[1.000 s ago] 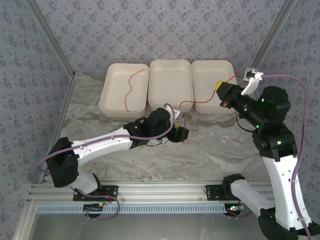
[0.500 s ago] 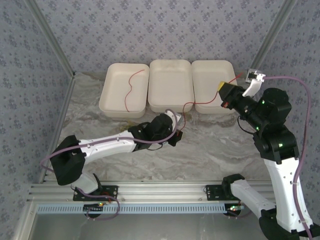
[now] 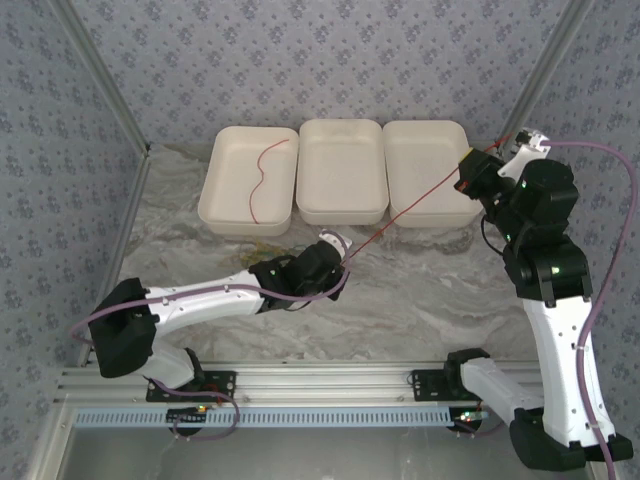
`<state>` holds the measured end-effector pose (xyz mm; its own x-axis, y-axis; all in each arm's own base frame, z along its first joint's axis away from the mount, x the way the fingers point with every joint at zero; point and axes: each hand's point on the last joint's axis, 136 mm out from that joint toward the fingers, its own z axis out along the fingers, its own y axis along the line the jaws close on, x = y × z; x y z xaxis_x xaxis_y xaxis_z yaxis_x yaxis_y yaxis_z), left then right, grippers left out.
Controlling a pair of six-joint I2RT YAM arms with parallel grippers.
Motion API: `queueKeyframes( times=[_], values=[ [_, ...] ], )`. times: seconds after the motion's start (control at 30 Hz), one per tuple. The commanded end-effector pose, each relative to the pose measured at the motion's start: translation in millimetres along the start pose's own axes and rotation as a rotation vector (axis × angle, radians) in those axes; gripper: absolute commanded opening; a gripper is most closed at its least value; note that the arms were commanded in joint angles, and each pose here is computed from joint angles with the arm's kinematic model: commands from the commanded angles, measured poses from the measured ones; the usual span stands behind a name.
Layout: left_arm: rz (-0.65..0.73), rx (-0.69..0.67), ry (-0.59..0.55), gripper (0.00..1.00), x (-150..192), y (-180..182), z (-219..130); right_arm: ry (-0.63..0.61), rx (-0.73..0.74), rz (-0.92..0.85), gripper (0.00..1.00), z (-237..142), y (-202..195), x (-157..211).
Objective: Untangle the cables
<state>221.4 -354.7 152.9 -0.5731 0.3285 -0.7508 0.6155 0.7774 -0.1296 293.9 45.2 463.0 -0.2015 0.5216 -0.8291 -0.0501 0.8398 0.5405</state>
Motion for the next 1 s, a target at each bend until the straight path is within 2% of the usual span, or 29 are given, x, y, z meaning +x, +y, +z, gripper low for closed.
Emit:
queueKeyframes(
  times=[0.0, 0.2, 0.37, 0.4, 0.43, 0.47, 0.53, 0.6, 0.7, 0.83, 0.97],
  values=[
    [0.160, -0.139, 0.109, 0.00, 36, 21, -3, -0.175, 0.000, 0.050, 0.00, -11, 8, -49],
    [0.260, -0.210, 0.104, 0.00, 36, 17, -3, -0.150, -0.010, 0.096, 0.00, -1, 3, -44],
    [0.226, -0.171, 0.001, 0.00, -1, 0, -25, -0.046, -0.073, 0.062, 0.00, 8, 11, -19],
    [0.220, -0.166, -0.022, 0.06, -11, -2, -31, -0.021, -0.086, 0.061, 0.00, 9, 13, -12],
    [0.213, -0.159, -0.042, 0.19, -19, -4, -37, -0.001, -0.105, 0.060, 0.00, 10, 16, -8],
    [0.211, -0.151, -0.056, 0.26, -25, -6, -42, 0.012, -0.121, 0.026, 0.00, 10, 19, -4],
    [0.200, -0.133, -0.087, 0.48, -38, -10, -55, 0.041, -0.158, 0.012, 0.00, 10, 26, 2],
    [0.190, -0.113, -0.113, 0.59, -47, -12, -69, 0.058, -0.177, -0.004, 0.00, 8, 31, 5],
    [0.169, -0.082, -0.173, 0.63, -63, -15, -95, 0.089, -0.204, -0.041, 0.00, 6, 38, 10],
    [0.152, 0.026, -0.268, 0.67, -89, -29, -128, 0.141, -0.216, -0.101, 0.00, 1, 44, 21],
    [0.213, 0.084, -0.324, 0.76, -114, -47, -138, 0.176, -0.254, -0.123, 0.00, -2, 53, 29]
  ],
)
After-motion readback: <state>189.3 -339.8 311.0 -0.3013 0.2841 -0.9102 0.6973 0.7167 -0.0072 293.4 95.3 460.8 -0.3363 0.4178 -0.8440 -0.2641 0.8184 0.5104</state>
